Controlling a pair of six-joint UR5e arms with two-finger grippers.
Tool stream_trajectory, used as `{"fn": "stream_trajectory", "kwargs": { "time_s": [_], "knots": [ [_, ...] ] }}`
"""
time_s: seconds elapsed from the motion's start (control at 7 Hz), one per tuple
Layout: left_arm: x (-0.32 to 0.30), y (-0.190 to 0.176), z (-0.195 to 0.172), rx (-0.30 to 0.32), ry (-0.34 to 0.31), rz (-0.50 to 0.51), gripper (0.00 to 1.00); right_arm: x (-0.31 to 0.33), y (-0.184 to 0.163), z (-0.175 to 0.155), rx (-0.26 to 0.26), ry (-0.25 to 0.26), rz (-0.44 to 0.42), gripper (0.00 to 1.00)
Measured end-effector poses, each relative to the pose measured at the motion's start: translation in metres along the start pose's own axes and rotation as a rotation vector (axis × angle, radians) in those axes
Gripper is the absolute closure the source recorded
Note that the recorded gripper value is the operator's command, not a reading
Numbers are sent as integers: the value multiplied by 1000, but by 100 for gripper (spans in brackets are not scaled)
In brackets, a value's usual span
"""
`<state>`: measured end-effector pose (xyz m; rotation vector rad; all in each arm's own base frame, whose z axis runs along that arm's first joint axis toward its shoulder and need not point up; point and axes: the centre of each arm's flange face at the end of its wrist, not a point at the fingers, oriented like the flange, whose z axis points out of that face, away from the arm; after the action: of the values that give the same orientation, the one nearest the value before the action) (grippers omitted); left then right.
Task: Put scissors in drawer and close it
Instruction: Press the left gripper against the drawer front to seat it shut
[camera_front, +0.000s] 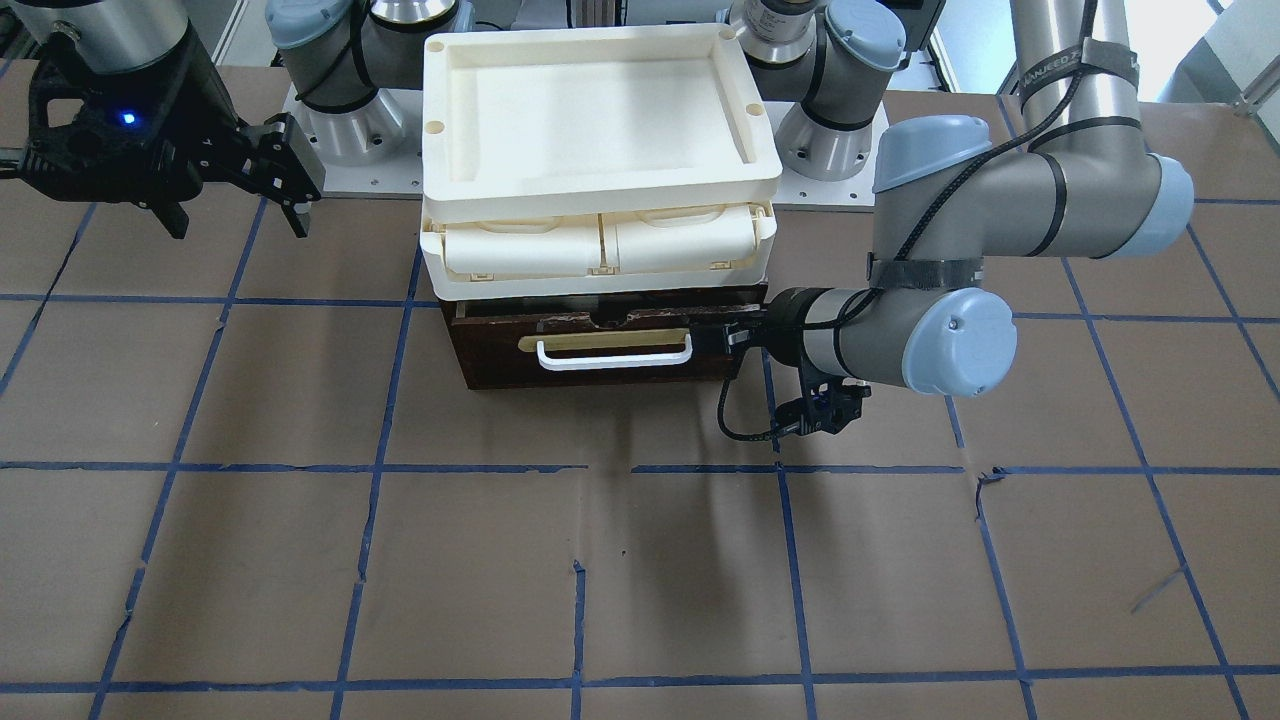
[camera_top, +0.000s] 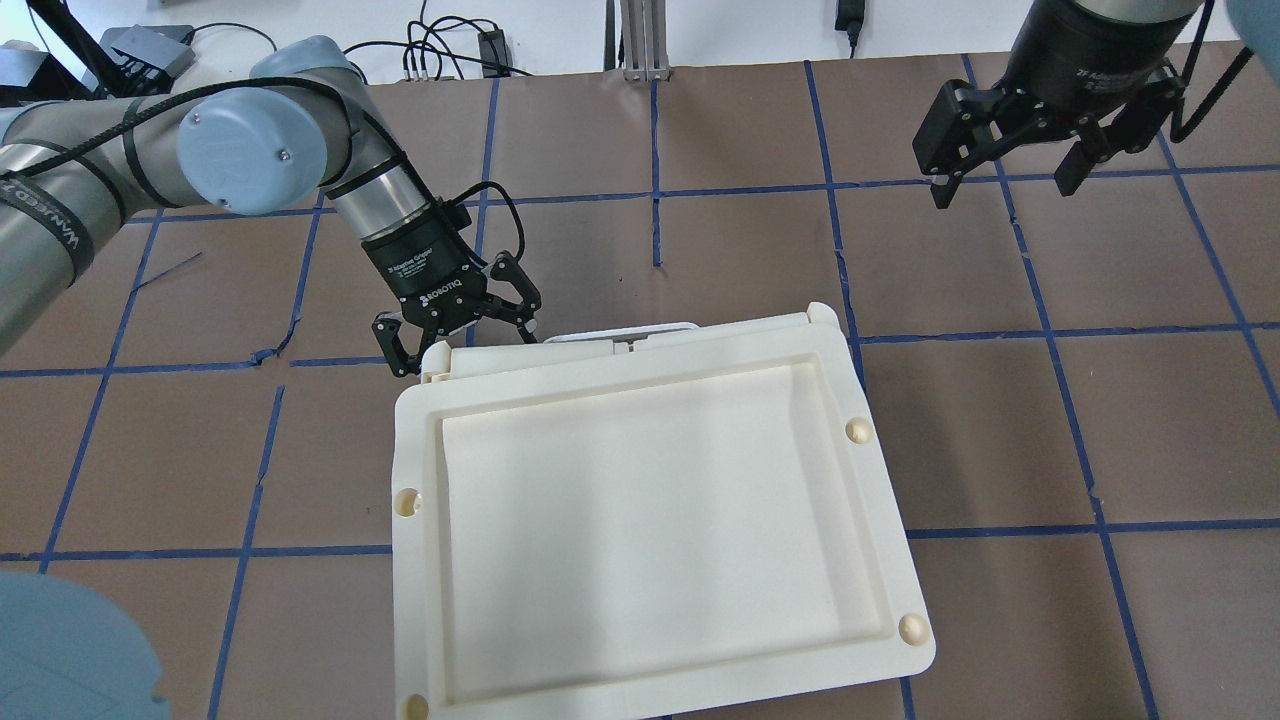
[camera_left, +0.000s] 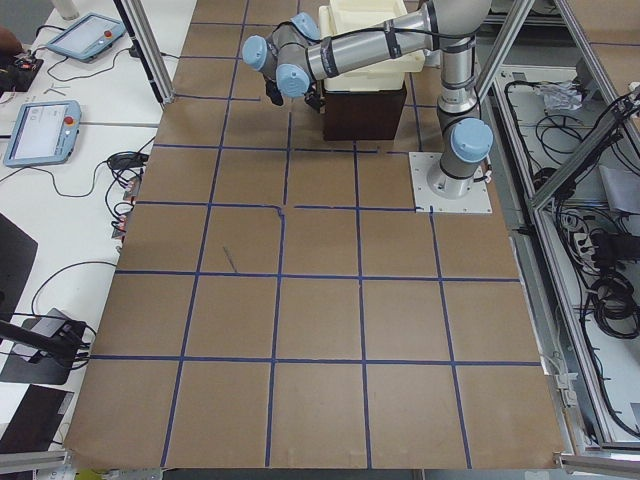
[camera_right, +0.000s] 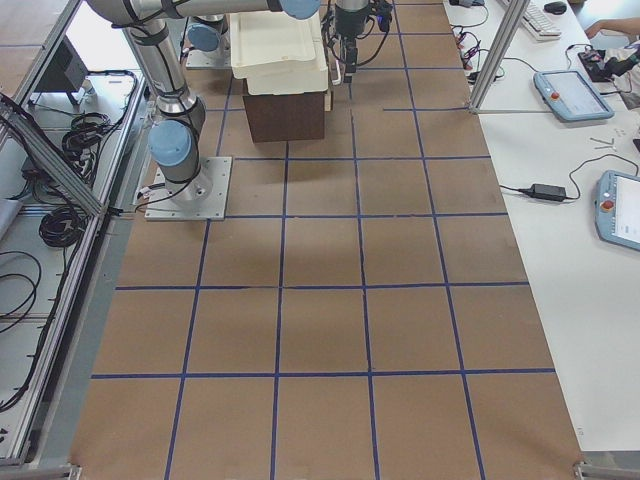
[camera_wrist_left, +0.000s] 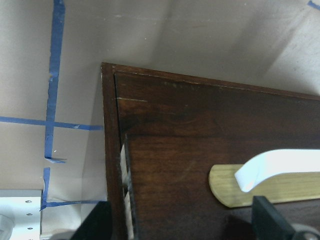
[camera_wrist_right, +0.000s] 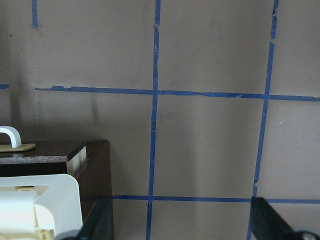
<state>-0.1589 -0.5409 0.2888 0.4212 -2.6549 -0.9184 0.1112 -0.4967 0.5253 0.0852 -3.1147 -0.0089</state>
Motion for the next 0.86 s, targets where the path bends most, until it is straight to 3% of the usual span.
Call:
{"fn": "stream_trajectory", "kwargs": {
  "time_s": [0.86],
  "knots": [
    [-2,-2,-8,37,-30,33,0,0,0,0,0,1,2,0]
  ]
}}
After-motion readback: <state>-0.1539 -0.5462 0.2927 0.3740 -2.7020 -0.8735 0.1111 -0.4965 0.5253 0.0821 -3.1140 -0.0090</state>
